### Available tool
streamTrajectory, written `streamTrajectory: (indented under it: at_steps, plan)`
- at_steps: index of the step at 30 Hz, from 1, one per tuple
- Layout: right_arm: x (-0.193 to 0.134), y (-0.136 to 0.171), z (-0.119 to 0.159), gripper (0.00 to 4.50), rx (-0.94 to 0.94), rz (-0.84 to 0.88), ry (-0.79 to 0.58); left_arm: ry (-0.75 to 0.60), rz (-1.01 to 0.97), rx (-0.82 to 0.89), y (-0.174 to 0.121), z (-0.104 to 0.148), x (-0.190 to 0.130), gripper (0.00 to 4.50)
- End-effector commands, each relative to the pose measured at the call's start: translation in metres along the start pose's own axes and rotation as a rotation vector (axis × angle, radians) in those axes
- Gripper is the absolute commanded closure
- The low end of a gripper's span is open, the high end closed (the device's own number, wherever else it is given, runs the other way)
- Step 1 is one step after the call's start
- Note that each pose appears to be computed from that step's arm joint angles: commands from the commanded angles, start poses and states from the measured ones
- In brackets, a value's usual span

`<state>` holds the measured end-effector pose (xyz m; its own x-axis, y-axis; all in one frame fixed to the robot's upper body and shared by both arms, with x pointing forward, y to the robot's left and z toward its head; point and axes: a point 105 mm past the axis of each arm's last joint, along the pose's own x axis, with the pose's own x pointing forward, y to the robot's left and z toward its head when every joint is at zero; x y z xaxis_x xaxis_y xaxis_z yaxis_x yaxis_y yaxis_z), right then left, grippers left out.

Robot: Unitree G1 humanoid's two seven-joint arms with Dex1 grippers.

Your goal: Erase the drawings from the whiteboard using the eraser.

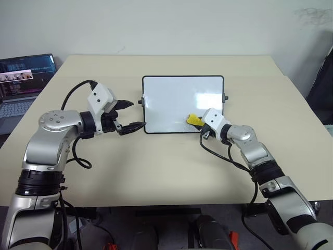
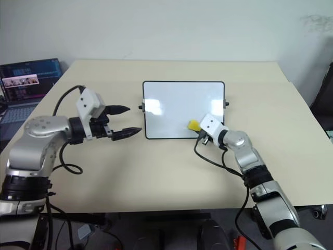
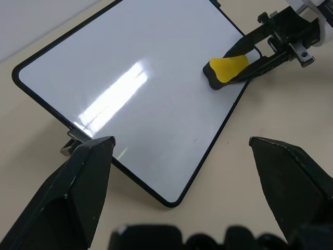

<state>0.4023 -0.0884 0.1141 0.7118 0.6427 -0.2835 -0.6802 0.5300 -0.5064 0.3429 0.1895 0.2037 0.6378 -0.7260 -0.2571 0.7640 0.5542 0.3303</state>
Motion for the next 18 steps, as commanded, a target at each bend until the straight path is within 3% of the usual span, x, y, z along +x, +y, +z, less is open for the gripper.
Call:
streamTrajectory:
  at_steps: [1,5,8,11,15,18]
  plan:
    - [-0.022,-0.023,0.023,3.38,0.041,-0.035,-0.051,-0.037,0.004,0.040,0.002,0.014,-0.003,0.00]
    - [-0.059,-0.038,0.068,3.38,0.042,-0.022,-0.137,-0.049,-0.005,0.036,0.000,0.016,-0.001,0.00]
    - [-0.086,-0.048,0.080,3.38,0.051,-0.029,-0.130,-0.067,-0.016,0.035,-0.001,0.018,0.001,0.00]
    - [-0.106,-0.060,0.077,3.38,0.070,-0.069,-0.090,-0.076,-0.031,0.029,-0.003,0.019,0.004,0.00]
    - [-0.154,-0.100,0.046,3.38,0.122,-0.267,0.030,-0.089,-0.100,0.032,-0.011,0.021,0.015,0.00]
    - [-0.176,-0.106,0.030,3.38,0.140,-0.318,0.093,-0.099,-0.129,0.032,-0.015,0.022,0.022,0.00]
